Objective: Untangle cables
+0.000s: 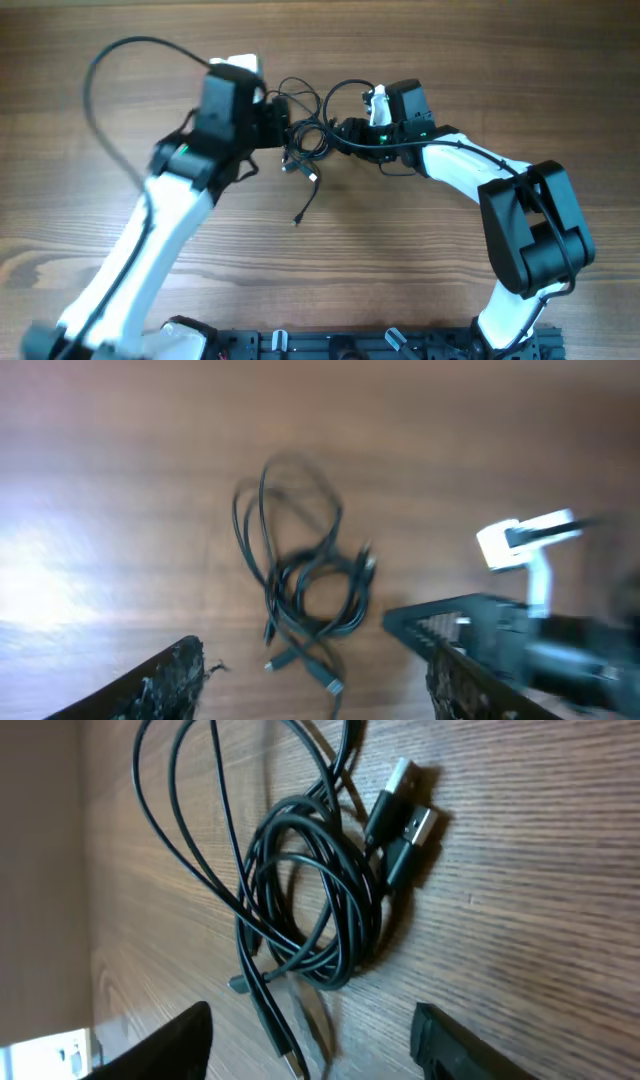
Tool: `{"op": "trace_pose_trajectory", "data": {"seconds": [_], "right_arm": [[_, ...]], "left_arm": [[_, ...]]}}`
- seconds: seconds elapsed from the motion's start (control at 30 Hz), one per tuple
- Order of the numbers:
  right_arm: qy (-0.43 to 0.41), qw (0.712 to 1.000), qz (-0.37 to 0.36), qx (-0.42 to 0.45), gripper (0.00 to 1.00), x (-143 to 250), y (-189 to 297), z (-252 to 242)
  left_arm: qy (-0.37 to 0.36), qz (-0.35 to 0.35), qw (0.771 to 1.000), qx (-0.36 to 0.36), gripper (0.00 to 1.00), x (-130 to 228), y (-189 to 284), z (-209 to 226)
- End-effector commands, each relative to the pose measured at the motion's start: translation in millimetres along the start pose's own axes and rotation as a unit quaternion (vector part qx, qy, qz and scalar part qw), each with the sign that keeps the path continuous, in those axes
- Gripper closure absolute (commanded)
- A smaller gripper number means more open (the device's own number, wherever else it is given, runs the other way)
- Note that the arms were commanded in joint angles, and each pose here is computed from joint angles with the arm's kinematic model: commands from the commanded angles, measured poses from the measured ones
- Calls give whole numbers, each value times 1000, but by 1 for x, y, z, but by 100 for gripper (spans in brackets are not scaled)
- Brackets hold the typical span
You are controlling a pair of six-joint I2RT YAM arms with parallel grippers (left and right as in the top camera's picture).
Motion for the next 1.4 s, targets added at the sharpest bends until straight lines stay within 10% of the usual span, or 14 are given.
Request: {"op": "trace_pose_trajectory", "data": {"seconds": [0.0, 0.63, 0.8, 1.17, 1.37], "right_arm": [[1, 1000, -9, 23, 33, -5, 2, -6], [5, 997, -28, 68, 33, -7, 3, -20], [-4, 998, -23, 63, 32, -6, 3, -19], [107, 990, 69, -58, 36, 22, 4, 13], [146, 982, 88, -77, 37, 36, -2, 24]], "left_arm": [[9, 67, 998, -2, 25, 24, -57, 1], [106, 139, 984, 41, 28, 77, -206, 47], [111, 178, 977, 32, 96, 96, -206, 50], [162, 213, 945, 189, 95, 78, -151, 21], [67, 174, 943, 277, 82, 66, -127, 32]]}}
Point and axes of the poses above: each gripper's point midway between its finger pads, its own y axis back along the fingers, its own z axis along the line the jaws close on, x = y × z, the point moved 3 cm from there along y, back along the fingers, and after that the axes turned 8 degrees about -y, right-handed, at the moved point
